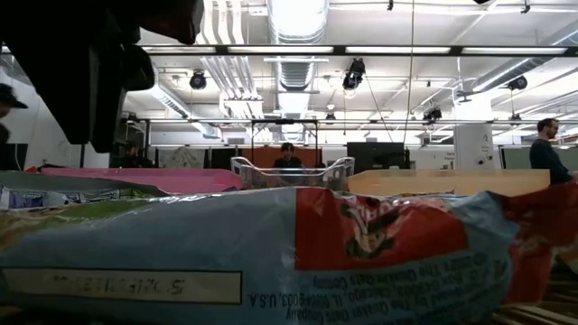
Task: Pick and place Granola Bars by type
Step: Put the red granola bar into the pink bin
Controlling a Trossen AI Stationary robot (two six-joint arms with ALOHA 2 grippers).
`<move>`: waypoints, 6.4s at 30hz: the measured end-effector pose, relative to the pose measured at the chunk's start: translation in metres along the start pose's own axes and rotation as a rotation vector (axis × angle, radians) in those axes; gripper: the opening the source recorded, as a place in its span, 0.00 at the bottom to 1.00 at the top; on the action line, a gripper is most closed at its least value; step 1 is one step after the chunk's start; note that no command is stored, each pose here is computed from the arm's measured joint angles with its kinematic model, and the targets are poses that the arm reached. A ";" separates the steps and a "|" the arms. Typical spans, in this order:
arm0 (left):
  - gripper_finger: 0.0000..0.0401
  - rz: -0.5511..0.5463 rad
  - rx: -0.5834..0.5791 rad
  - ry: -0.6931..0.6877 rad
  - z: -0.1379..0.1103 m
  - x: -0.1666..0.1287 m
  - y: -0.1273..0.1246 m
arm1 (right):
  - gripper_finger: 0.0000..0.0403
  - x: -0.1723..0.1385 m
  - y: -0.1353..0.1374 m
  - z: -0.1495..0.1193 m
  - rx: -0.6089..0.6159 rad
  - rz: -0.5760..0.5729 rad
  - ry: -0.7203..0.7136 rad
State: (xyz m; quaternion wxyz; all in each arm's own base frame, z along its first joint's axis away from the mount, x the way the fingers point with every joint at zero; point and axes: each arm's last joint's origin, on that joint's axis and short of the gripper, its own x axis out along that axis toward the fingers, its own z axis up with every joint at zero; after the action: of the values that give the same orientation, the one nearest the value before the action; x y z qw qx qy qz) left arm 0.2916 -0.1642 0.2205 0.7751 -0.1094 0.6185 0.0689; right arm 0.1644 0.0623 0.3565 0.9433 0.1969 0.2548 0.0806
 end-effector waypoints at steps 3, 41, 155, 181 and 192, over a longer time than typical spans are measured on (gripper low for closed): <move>0.43 -0.007 0.034 -0.007 -0.001 0.004 0.000 | 0.02 0.000 0.000 0.000 0.000 -0.003 -0.002; 0.43 -0.033 -0.068 -0.008 -0.001 0.044 0.018 | 0.02 0.000 -0.001 0.000 -0.003 -0.025 -0.013; 0.15 0.130 -0.288 -0.087 0.058 -0.142 0.199 | 0.02 0.000 -0.003 0.002 -0.026 -0.094 -0.052; 0.15 0.195 -1.377 -0.061 -0.037 -0.061 0.249 | 0.02 0.000 -0.003 0.001 -0.052 -0.096 -0.050; 0.15 0.223 -1.429 -0.027 -0.048 -0.035 0.252 | 0.02 0.000 -0.003 0.001 -0.052 -0.097 -0.051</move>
State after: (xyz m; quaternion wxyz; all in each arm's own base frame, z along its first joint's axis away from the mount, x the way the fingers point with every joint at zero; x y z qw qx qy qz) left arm 0.1770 0.0682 0.2235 0.5102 -0.5246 0.4202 0.5366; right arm 0.1651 0.0591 0.3566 0.9570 0.1619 0.2378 0.0365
